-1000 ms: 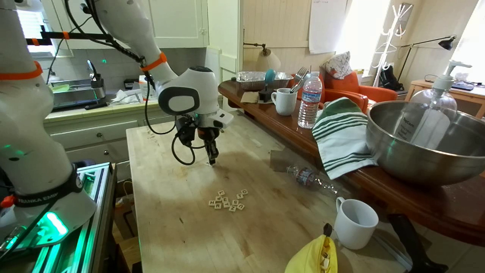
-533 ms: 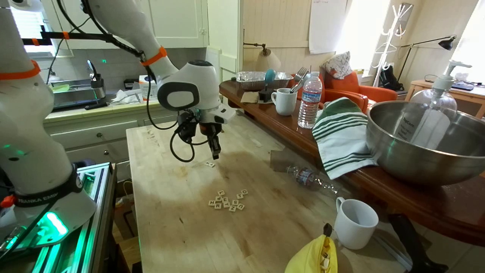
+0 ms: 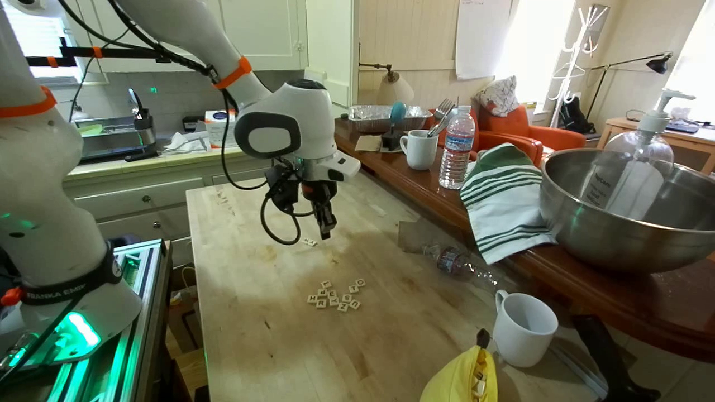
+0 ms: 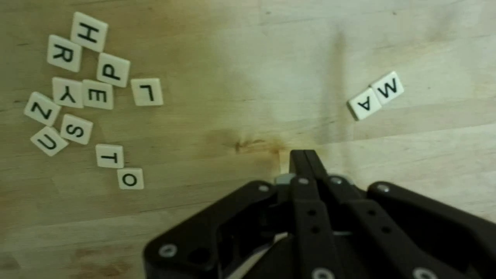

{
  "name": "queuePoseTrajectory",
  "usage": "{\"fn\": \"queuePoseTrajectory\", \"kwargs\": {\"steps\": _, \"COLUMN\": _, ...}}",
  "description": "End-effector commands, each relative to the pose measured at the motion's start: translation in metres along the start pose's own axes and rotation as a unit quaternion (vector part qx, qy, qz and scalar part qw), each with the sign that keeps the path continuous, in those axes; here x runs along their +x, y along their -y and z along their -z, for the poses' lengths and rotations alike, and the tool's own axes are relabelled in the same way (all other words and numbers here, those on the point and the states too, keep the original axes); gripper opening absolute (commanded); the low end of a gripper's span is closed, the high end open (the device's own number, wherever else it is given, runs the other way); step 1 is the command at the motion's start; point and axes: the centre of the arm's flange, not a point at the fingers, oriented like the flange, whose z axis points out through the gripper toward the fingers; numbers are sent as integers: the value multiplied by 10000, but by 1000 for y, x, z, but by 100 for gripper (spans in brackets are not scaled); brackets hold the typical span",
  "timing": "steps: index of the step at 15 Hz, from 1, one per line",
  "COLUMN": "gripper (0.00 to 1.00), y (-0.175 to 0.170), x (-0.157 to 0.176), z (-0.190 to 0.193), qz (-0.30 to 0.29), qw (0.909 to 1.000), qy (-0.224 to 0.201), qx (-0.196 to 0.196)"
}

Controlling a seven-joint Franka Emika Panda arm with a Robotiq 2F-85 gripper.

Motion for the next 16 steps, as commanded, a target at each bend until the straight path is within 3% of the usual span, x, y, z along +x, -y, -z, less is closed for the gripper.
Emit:
{"fn": "queuePoseTrajectory", "kwargs": {"steps": 1, "gripper": 0, "y": -36, "x": 7, "z": 10, "qz": 552, "qw": 9980, "qy": 293, "qx": 29}}
{"fn": "queuePoseTrajectory", "kwargs": {"steps": 5, "gripper": 0, "y": -64, "x": 15, "z": 14, "qz": 1424, "qw": 9891, "qy": 368, "qx": -3}}
{"fn": "queuePoseTrajectory", "kwargs": {"steps": 12, "gripper": 0, "y": -110, "x": 21, "z": 4, "qz": 2613, "qw": 9632, "qy": 590, "qx": -204}}
{"fn": "queuePoseTrajectory", "kwargs": {"steps": 14, "gripper": 0, "y": -122, "x": 23, "z": 1, "qz": 2640, "qw": 9628, "qy": 546, "qx": -186}}
{"fn": "queuePoseTrajectory", "kwargs": {"steps": 15, "gripper": 1, "y": -106, "x": 15, "z": 8, "qz": 2486, "qw": 9672, "qy": 483, "qx": -197}}
{"fn": "queuePoseTrajectory", "kwargs": {"steps": 16, "gripper": 1, "y": -111, "x": 15, "z": 7, "qz": 2517, "qw": 9663, "qy": 493, "qx": -201}}
